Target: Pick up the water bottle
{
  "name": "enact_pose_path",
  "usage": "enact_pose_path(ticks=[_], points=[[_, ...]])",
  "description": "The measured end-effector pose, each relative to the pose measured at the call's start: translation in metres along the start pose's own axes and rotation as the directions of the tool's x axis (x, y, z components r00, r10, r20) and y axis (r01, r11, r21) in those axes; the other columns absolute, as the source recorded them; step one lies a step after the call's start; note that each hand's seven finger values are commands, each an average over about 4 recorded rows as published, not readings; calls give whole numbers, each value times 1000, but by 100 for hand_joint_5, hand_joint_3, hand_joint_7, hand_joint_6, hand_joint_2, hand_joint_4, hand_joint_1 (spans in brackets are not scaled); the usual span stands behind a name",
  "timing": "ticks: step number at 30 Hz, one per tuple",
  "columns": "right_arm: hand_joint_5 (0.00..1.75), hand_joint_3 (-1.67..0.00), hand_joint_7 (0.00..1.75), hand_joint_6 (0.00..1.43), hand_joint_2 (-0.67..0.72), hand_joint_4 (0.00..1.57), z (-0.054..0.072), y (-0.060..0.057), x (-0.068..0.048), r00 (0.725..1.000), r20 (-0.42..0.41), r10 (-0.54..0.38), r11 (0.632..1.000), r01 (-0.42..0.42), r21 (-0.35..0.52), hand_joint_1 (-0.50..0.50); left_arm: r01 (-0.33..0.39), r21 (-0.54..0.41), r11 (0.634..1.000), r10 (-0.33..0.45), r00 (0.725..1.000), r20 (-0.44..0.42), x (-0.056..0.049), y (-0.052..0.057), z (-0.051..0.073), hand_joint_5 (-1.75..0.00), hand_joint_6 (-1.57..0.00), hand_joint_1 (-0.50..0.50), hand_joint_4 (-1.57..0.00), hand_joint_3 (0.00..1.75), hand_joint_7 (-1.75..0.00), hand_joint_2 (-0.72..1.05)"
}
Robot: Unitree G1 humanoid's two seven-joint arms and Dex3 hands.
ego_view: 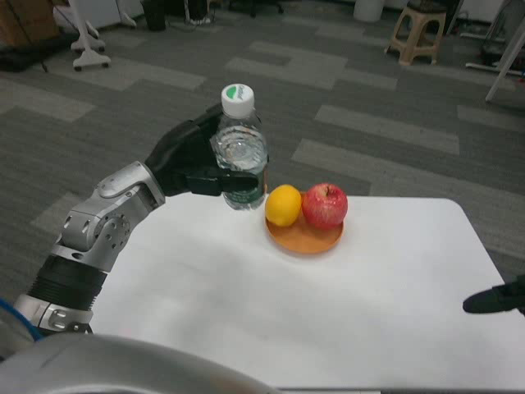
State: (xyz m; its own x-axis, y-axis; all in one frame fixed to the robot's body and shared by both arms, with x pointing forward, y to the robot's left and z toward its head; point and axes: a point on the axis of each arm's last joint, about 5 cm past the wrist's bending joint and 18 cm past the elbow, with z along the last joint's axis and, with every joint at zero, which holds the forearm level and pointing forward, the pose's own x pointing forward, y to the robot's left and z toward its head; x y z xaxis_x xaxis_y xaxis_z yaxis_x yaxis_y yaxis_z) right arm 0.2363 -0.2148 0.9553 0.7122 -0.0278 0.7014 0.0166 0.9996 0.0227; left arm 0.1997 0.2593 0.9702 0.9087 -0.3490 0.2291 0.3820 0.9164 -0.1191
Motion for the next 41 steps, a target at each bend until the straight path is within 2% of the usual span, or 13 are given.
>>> enact_pose_path(ticks=[6,12,17,22,27,33,41], points=[[0,0,0,0,72,0,0,1,0,1000,-1,2,1000,-2,1,-23,117,26,993,-117,993,10,22,-7,15,-175,-29,14,-26,44,-168,96],[0,0,0,0,72,0,0,1,0,1000,0,2,1000,-2,2,-21,137,26,990,-138,990,7,26,-10,17,-175,-29,12,-26,44,-168,96],[0,0,0,0,72,0,0,0,0,1000,0,2,1000,-2,1,-23,134,23,991,-134,991,6,26,-9,17,-175,-29,14,-26,44,-168,96],[0,0,0,0,72,0,0,0,0,1000,0,1,1000,-1,2,-21,107,14,994,-108,994,34,23,-7,18,-175,-29,12,-26,44,-168,96],[0,0,0,0,72,0,0,0,0,1000,0,0,1000,0,2,-23,59,-8,998,-58,996,60,16,-3,16,-175,-29,12,-26,44,-168,96],[0,0,0,0,72,0,0,0,0,1000,0,-1,1000,1,1,-24,3,-21,1000,-2,999,52,4,0,11,-175,-29,12,-26,44,-168,96],[0,0,0,0,72,0,0,1,0,1000,2,0,1000,0,3,-25,-8,-20,1000,9,999,53,2,1,11,-175,-29,12,-26,44,-168,96]])
